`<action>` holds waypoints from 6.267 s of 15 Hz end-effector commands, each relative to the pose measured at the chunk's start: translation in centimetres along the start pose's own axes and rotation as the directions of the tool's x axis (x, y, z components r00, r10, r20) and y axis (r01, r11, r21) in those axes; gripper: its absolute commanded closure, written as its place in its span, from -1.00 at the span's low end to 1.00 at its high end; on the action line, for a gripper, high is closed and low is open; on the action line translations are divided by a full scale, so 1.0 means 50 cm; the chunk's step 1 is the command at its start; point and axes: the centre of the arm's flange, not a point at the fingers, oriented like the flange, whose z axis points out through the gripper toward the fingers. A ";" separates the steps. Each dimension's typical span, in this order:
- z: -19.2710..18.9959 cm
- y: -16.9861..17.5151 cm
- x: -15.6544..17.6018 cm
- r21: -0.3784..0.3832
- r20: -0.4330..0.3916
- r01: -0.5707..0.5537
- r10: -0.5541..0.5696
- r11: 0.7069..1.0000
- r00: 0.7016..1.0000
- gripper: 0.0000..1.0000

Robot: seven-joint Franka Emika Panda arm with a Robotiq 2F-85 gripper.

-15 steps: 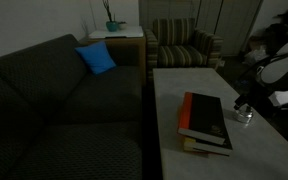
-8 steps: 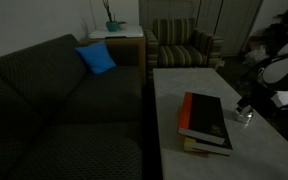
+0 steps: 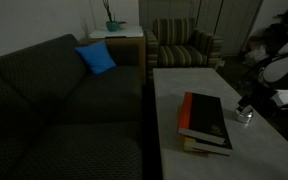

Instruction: Put the lid of the silver thing on the table

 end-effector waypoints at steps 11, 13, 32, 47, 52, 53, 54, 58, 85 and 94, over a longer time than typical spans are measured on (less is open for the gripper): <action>0.065 0.020 0.045 0.019 0.015 0.000 0.000 1.000 1.000 -0.27; 0.065 0.020 0.045 0.017 0.019 0.004 -0.004 1.000 1.000 0.13; 0.026 0.006 0.019 0.003 0.180 0.066 -0.066 0.998 0.982 0.13; -0.129 -0.088 -0.063 -0.105 -0.001 -0.010 0.010 0.994 1.000 0.13; -0.158 -0.112 -0.077 -0.109 0.021 -0.004 0.006 0.994 1.000 0.13; -0.160 -0.120 -0.078 -0.099 0.029 0.004 -0.001 0.995 1.000 0.13; -0.156 -0.132 -0.079 -0.064 0.039 0.033 -0.031 0.997 0.999 0.13; -0.146 -0.194 -0.099 0.049 0.055 0.150 -0.152 0.988 0.987 0.13; 0.150 -0.224 -0.110 0.192 0.378 -0.183 0.099 0.964 0.920 0.13; 0.124 -0.188 -0.127 0.068 0.276 -0.504 0.469 0.861 0.839 0.13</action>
